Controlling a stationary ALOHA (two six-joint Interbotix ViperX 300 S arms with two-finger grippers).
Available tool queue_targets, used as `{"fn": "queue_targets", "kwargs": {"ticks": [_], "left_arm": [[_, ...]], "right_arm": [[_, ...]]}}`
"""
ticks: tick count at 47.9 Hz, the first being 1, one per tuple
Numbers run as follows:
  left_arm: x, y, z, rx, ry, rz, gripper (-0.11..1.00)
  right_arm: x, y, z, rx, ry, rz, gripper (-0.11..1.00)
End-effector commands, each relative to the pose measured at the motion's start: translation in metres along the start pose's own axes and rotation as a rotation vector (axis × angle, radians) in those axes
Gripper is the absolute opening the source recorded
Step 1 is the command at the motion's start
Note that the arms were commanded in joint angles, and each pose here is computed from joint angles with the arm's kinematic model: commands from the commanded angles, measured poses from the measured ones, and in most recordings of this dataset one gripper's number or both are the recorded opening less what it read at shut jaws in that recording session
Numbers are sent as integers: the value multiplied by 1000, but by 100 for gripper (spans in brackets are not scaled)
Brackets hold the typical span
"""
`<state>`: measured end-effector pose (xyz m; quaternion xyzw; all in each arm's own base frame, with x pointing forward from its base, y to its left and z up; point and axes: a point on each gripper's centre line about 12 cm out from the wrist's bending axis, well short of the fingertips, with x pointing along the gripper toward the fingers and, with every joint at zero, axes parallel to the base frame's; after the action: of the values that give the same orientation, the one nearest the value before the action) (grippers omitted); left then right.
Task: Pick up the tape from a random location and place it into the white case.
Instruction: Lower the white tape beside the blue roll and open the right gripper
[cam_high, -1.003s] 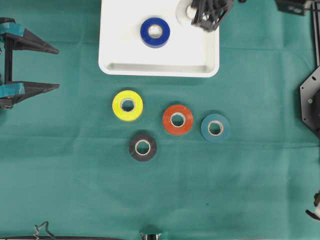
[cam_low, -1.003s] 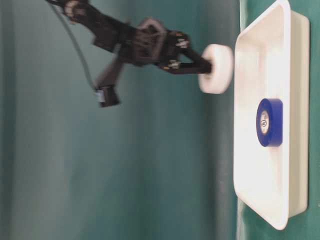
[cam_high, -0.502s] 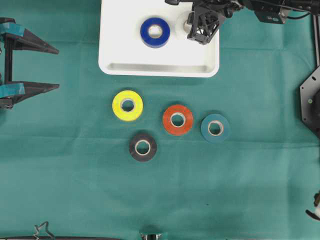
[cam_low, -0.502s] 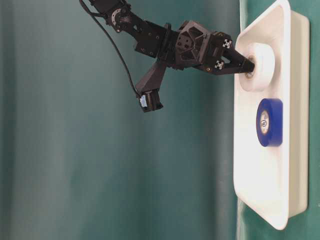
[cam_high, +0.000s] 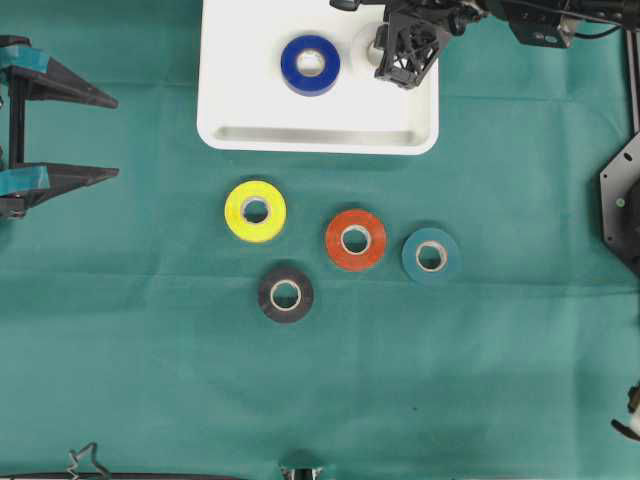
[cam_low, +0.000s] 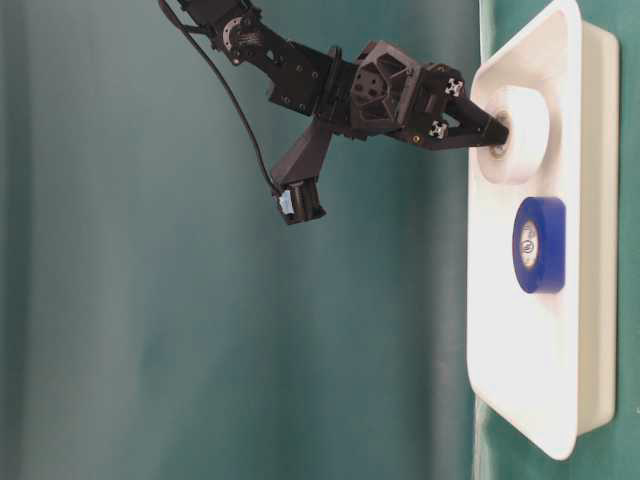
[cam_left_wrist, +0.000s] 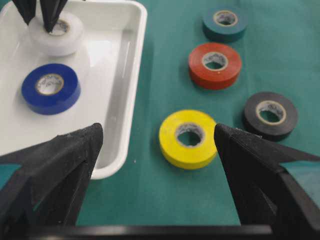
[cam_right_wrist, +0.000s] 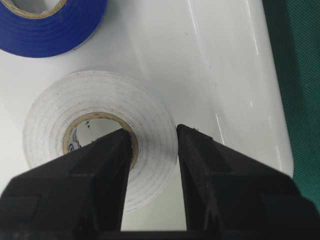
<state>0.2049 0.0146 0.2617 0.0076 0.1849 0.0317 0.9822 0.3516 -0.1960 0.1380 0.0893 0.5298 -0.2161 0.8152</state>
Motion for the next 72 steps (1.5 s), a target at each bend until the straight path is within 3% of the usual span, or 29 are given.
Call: {"fn": "queue_targets", "kwargs": {"ticks": [1, 13, 20, 24, 44, 72], "left_arm": [[0, 1, 5, -3, -14, 3, 98], [0, 1, 5, -3, -14, 3, 98], [0, 1, 5, -3, -15, 3, 98], [0, 1, 5, -5, -14, 4, 98], [0, 1, 6, -3, -15, 3, 98], [0, 1, 6, -3, -15, 3, 98]], "right_arm": [[-9, 0, 9, -2, -38, -1, 30], [-12, -1, 11, -1, -40, -4, 32], [-16, -2, 12, -7, -46, -8, 75], [-18, -1, 13, -6, -52, -8, 89], [-32, -2, 17, -8, -69, -10, 85], [-139, 0, 44, -18, -142, -24, 85]]}}
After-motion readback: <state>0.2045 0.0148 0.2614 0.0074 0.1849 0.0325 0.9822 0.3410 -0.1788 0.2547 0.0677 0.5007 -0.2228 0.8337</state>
